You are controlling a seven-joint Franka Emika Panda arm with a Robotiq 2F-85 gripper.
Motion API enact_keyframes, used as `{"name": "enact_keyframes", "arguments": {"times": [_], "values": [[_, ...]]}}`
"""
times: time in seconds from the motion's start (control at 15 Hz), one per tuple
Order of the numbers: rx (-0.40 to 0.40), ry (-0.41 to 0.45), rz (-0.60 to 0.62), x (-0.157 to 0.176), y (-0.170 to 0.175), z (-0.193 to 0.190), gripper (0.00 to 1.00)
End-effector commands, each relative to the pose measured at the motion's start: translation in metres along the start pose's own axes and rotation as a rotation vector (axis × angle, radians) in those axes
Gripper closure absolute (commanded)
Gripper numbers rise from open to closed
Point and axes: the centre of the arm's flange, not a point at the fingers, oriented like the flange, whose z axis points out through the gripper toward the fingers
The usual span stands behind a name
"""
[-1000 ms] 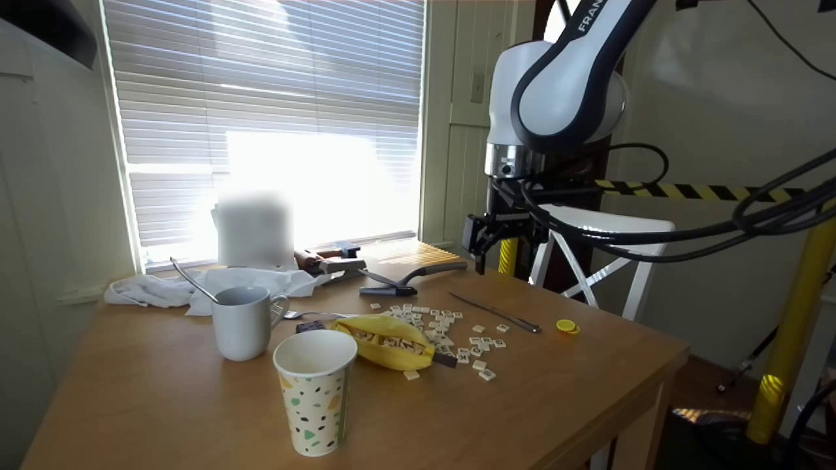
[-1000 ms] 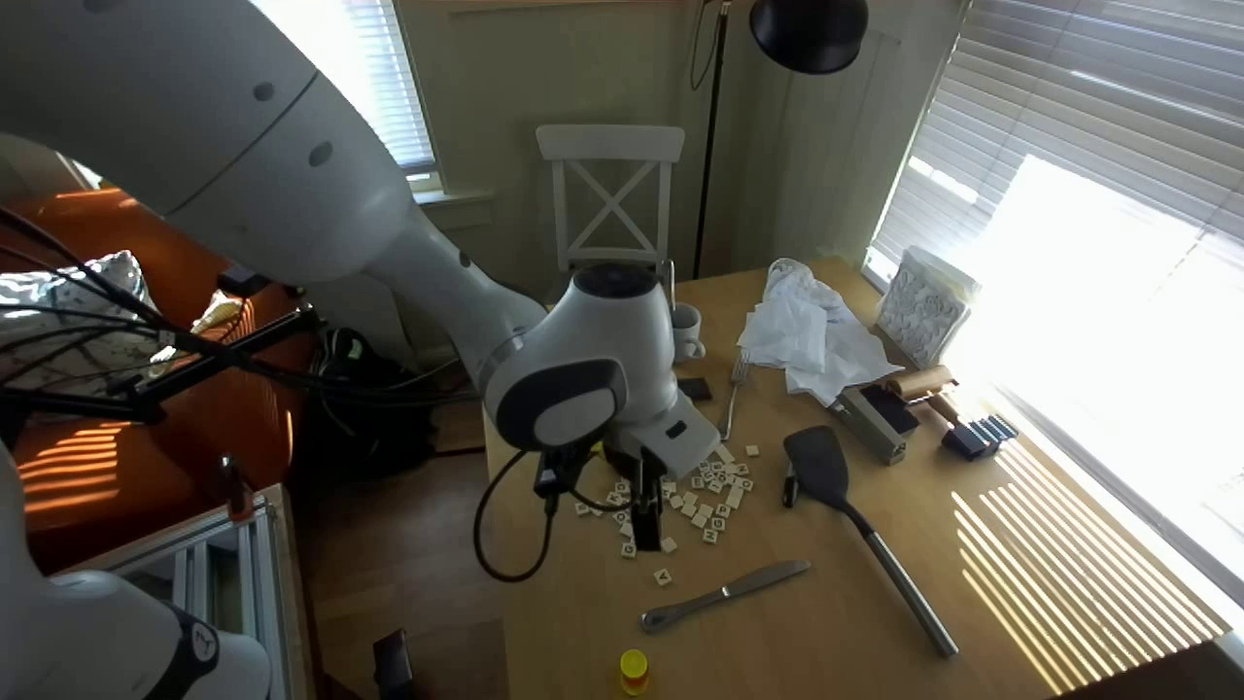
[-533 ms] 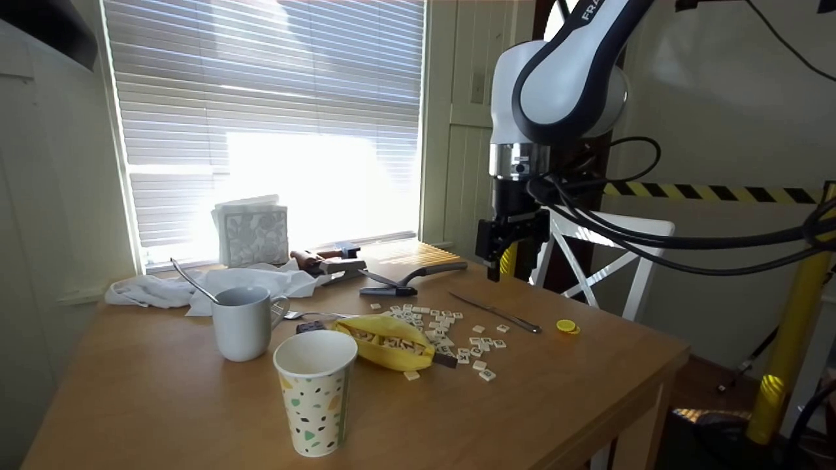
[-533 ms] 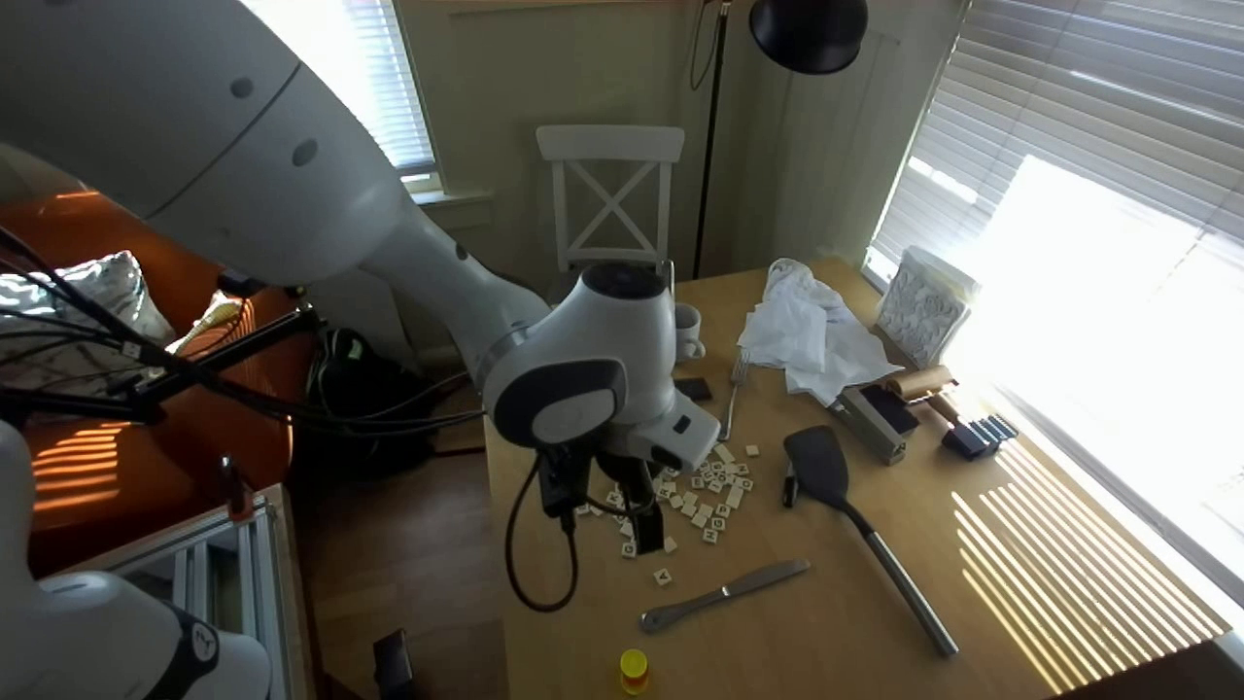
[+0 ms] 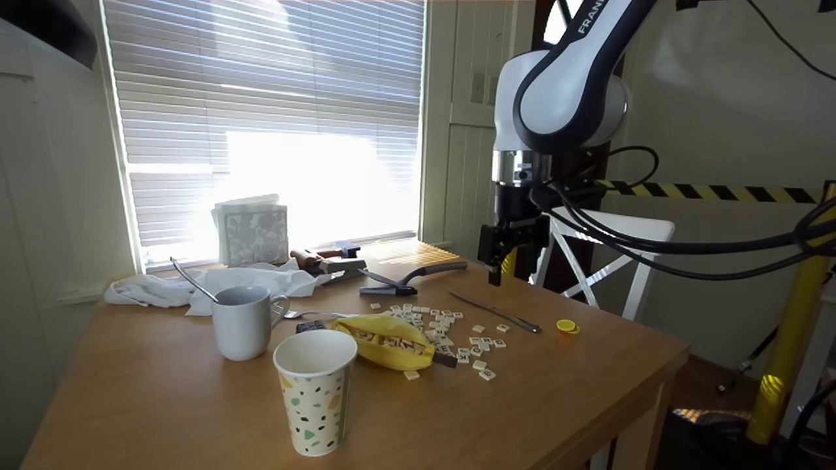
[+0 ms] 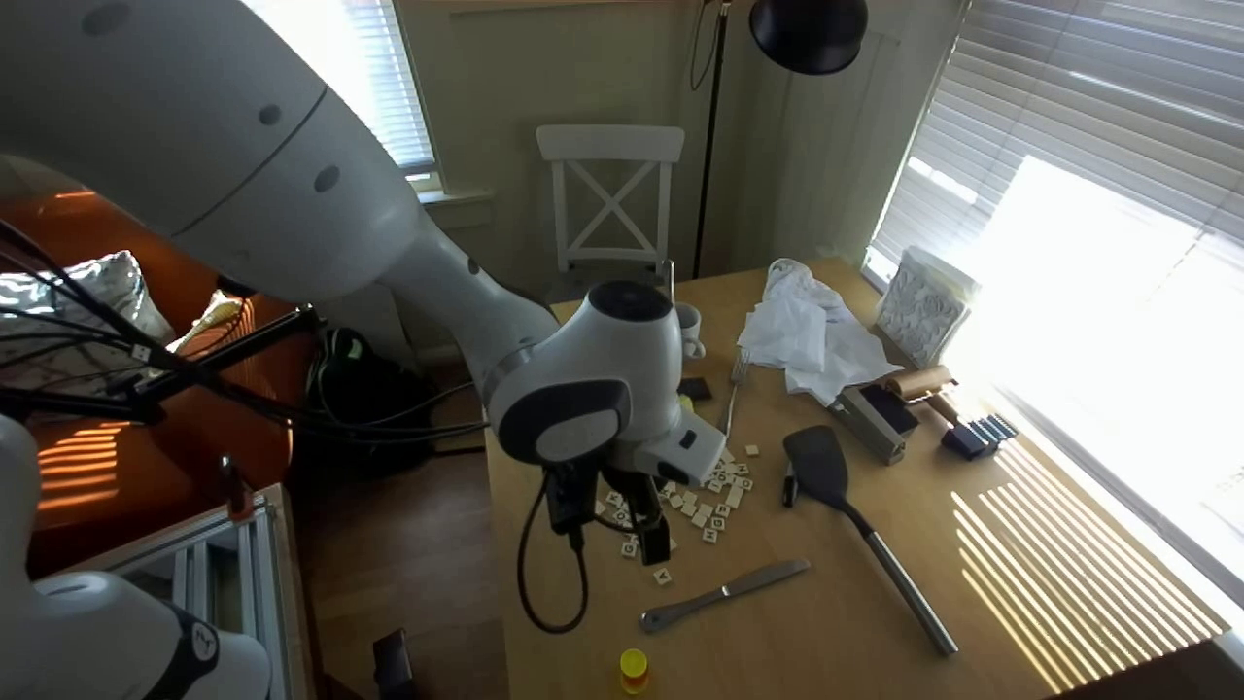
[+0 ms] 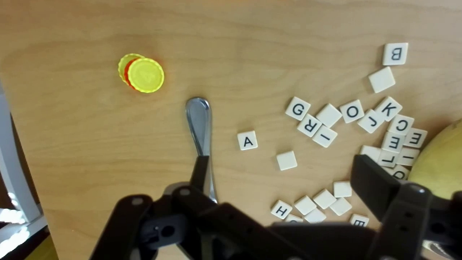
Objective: Move the letter 'V' to the right then put it in the banana bag.
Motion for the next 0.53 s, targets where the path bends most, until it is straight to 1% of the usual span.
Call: {"name": "enact_keyframes", "arguments": {"times": [0.0, 0.2, 0.27, 0.33, 0.4, 0.47], "values": [[0.052, 0.031, -0.032, 0.009, 0.011, 0.024, 0.0], [0.074, 0.037, -0.05, 0.01, 0.014, 0.042, 0.0], [0.075, 0.033, -0.053, 0.009, 0.015, 0.049, 0.14], [0.072, 0.029, -0.057, 0.009, 0.015, 0.054, 0.18], [0.072, 0.022, -0.06, 0.009, 0.016, 0.06, 0.26], [0.059, 0.019, -0.062, 0.01, 0.016, 0.065, 0.28]]}}
